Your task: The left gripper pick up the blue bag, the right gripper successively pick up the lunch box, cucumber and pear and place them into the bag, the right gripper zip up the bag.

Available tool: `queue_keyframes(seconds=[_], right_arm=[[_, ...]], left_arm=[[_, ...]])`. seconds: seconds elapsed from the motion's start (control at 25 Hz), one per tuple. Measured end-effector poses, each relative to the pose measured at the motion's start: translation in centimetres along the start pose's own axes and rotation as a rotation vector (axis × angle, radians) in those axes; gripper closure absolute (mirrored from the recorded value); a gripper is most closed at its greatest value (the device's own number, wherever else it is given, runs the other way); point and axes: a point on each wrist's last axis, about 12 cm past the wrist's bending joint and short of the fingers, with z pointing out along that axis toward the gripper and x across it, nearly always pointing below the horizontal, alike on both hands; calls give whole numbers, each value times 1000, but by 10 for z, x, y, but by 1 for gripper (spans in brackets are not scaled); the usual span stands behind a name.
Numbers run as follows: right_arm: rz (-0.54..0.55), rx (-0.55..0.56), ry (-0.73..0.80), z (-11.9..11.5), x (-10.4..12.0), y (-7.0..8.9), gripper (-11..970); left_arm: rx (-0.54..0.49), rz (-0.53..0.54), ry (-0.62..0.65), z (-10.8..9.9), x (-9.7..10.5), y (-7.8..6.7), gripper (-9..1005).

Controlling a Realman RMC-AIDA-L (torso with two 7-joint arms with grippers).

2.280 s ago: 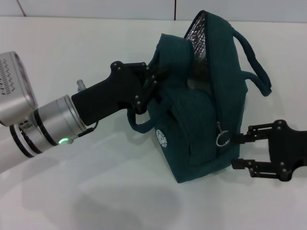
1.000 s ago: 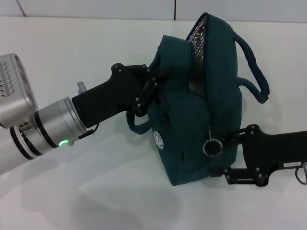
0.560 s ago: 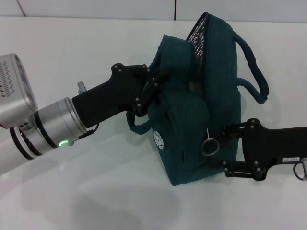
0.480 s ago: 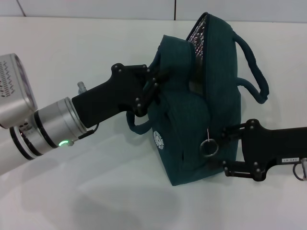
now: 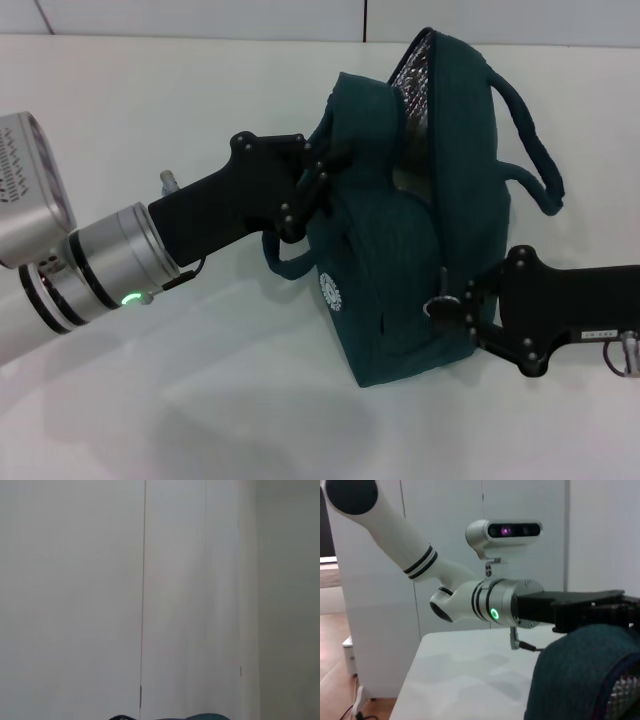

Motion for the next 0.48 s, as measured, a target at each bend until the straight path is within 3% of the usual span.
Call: queue_keyframes(seconds=[0.16,0.48], right_arm=[[-37,-1,-14,0,1,1,872],[-129,38,-107,-6,-7,1,933]], left_arm=[[0,0,0,0,0,0,954],[-15,6,-7,-2,0,1,954]])
